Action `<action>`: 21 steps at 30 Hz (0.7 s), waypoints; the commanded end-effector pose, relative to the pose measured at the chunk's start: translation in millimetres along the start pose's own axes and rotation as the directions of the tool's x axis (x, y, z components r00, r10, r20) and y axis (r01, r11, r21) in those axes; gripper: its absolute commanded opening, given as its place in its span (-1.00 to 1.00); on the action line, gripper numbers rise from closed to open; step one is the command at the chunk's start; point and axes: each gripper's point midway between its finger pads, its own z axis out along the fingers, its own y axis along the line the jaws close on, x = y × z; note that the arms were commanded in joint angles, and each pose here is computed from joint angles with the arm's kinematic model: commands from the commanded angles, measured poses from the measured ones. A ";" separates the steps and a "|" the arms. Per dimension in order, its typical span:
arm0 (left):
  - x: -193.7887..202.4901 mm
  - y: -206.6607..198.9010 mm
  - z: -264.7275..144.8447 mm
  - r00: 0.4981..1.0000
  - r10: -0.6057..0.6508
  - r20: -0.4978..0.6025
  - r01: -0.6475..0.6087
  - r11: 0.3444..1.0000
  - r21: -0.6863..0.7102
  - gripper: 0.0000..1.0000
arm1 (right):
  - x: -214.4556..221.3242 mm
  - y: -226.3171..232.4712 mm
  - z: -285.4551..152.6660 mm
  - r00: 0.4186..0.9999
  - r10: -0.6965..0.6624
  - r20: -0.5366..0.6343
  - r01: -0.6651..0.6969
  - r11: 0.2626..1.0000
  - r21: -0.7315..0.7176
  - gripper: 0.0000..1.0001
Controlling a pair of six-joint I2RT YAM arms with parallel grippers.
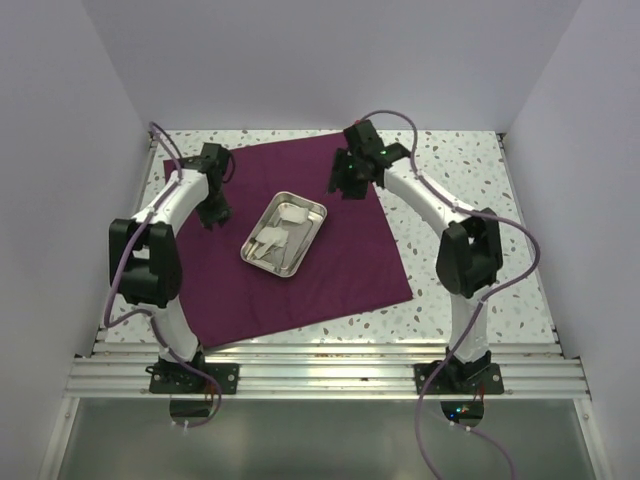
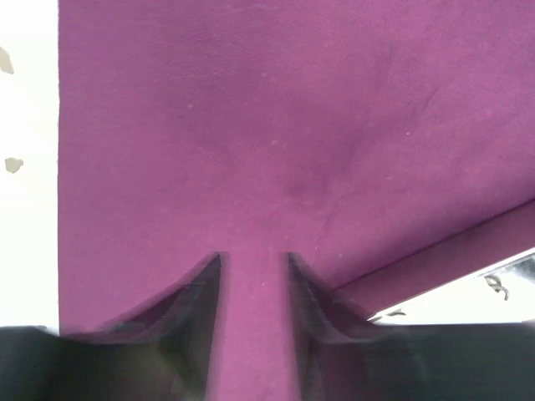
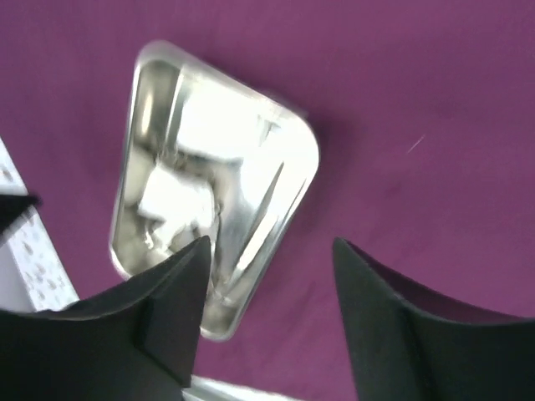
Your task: Prepare the surgical pack
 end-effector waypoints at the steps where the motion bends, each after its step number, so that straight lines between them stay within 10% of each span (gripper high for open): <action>1: -10.6 -12.1 6.0 1.000 -0.006 0.026 0.004 0.995 0.097 -0.43 | -48.9 -25.5 -4.0 0.993 -0.085 0.083 0.086 0.996 -0.007 -0.04; 7: 9.0 -23.7 39.9 0.996 0.013 -0.084 -0.001 0.990 0.139 -1.00 | -49.1 -37.8 47.5 0.992 -0.124 -0.025 0.121 0.988 -0.093 -1.00; 21: 29.3 -94.7 87.1 0.962 0.197 -0.189 -0.147 0.957 0.251 -0.97 | 32.4 -183.9 70.2 0.971 0.116 -0.207 -0.069 0.973 0.220 -1.00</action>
